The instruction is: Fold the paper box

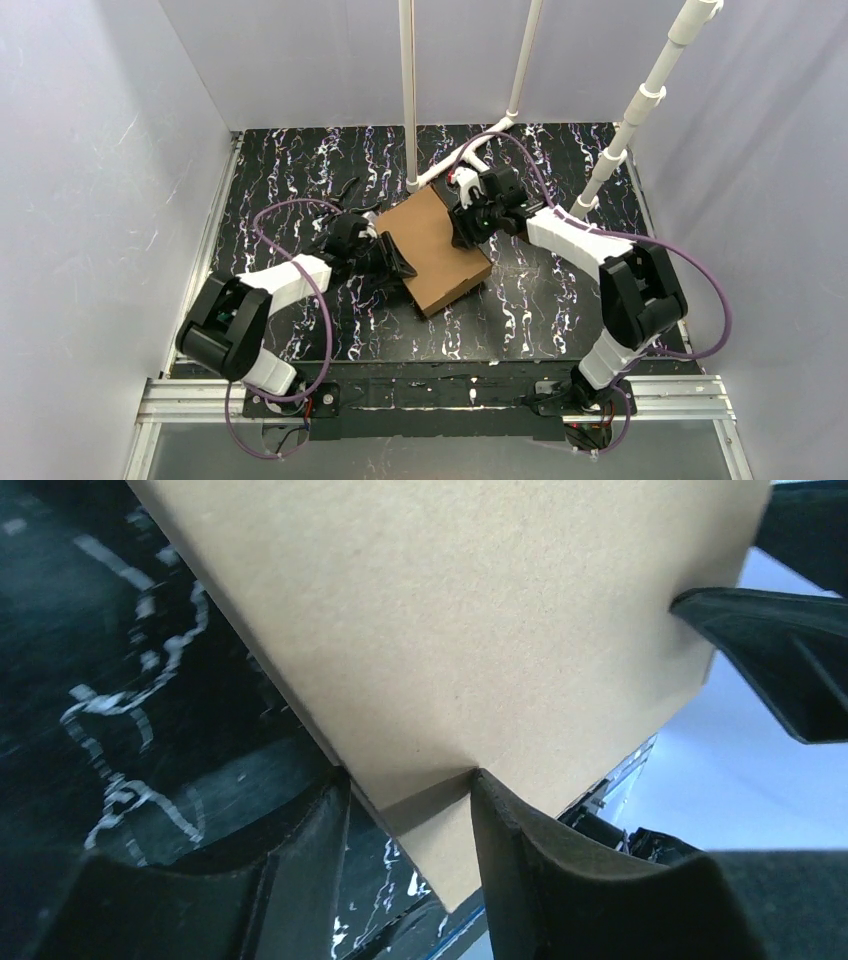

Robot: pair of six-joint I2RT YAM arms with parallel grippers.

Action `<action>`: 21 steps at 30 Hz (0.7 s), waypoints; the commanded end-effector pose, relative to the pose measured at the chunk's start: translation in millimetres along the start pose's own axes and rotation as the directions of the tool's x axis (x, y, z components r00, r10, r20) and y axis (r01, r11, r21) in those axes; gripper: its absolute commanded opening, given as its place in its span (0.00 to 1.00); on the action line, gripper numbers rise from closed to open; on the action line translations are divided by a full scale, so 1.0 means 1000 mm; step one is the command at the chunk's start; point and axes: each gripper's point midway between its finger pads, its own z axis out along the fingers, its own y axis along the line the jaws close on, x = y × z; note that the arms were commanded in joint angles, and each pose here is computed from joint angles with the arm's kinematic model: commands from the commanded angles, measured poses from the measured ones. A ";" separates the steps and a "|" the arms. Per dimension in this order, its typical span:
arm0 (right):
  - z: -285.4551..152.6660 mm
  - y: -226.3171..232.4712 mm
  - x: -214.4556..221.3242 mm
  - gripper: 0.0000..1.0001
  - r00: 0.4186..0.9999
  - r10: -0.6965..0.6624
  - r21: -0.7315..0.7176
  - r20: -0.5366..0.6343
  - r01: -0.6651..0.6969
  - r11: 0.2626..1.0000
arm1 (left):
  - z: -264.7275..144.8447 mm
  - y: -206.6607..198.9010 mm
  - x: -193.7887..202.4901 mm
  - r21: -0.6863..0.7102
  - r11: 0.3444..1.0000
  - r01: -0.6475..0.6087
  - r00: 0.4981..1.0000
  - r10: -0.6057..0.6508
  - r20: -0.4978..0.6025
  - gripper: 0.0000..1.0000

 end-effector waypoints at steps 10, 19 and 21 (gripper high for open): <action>-0.048 0.067 -0.031 0.46 0.941 -0.335 -0.024 0.043 0.336 0.941 | 0.042 -0.099 -0.043 0.198 0.975 -0.096 0.995 0.089 0.043 0.45; -0.053 0.116 0.001 0.45 0.840 -0.542 -0.071 -0.031 0.539 0.839 | 0.052 -0.082 -0.049 0.160 0.986 -0.047 0.998 0.038 0.057 0.47; -0.052 0.122 0.013 0.46 0.818 -0.574 -0.098 -0.048 0.568 0.817 | 0.047 -0.072 -0.050 0.147 0.989 -0.027 0.997 0.017 0.073 0.47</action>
